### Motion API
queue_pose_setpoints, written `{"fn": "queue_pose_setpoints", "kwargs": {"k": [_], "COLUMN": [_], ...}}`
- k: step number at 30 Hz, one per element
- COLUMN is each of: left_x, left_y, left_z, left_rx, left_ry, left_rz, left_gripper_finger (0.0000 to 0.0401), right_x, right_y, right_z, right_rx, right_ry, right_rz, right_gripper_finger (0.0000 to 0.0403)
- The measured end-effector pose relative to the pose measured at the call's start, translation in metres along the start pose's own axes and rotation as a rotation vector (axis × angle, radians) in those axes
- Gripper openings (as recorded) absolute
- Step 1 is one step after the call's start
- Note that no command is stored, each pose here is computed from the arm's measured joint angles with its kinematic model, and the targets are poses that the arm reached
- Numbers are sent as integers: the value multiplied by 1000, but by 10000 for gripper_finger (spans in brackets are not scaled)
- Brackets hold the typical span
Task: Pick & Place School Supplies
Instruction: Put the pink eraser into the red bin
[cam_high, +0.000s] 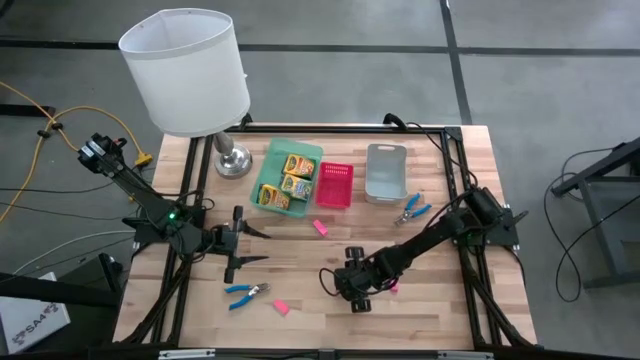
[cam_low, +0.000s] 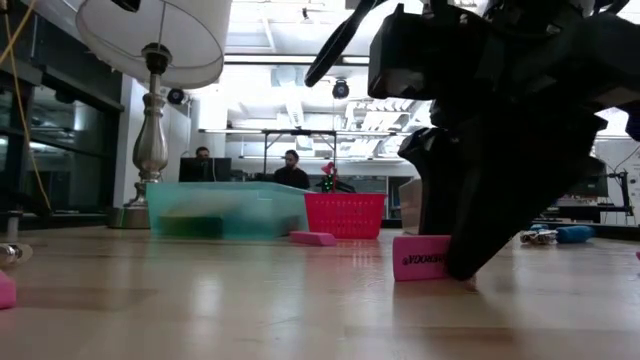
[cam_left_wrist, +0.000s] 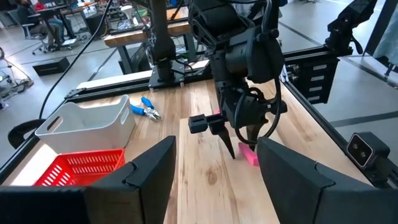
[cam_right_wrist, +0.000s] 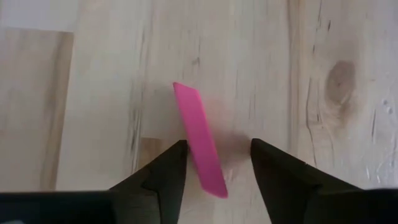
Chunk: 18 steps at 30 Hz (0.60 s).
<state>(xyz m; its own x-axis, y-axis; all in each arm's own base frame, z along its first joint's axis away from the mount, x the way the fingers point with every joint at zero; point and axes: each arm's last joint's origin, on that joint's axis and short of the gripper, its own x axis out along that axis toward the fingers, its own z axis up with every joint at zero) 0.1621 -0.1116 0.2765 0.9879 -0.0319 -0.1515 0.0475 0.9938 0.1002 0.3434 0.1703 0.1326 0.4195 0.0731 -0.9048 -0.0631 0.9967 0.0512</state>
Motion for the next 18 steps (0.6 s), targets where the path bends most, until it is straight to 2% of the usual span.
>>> {"fn": "queue_pose_setpoints", "kwargs": {"k": [8,15,18], "left_x": [0,0,0], "left_y": [0,0,0], "left_z": [0,0,0], "left_rx": [0,0,0], "left_ry": [0,0,0], "left_rz": [0,0,0], "left_gripper_finger": [218,218,218], "right_x": [0,0,0], "right_y": [-3,-7,-7], "right_z": [1,2,2], "right_rx": [11,24,26], "right_ry": [15,21,25], "right_rz": [23,32,43], "right_gripper_finger": [104,34,29]}}
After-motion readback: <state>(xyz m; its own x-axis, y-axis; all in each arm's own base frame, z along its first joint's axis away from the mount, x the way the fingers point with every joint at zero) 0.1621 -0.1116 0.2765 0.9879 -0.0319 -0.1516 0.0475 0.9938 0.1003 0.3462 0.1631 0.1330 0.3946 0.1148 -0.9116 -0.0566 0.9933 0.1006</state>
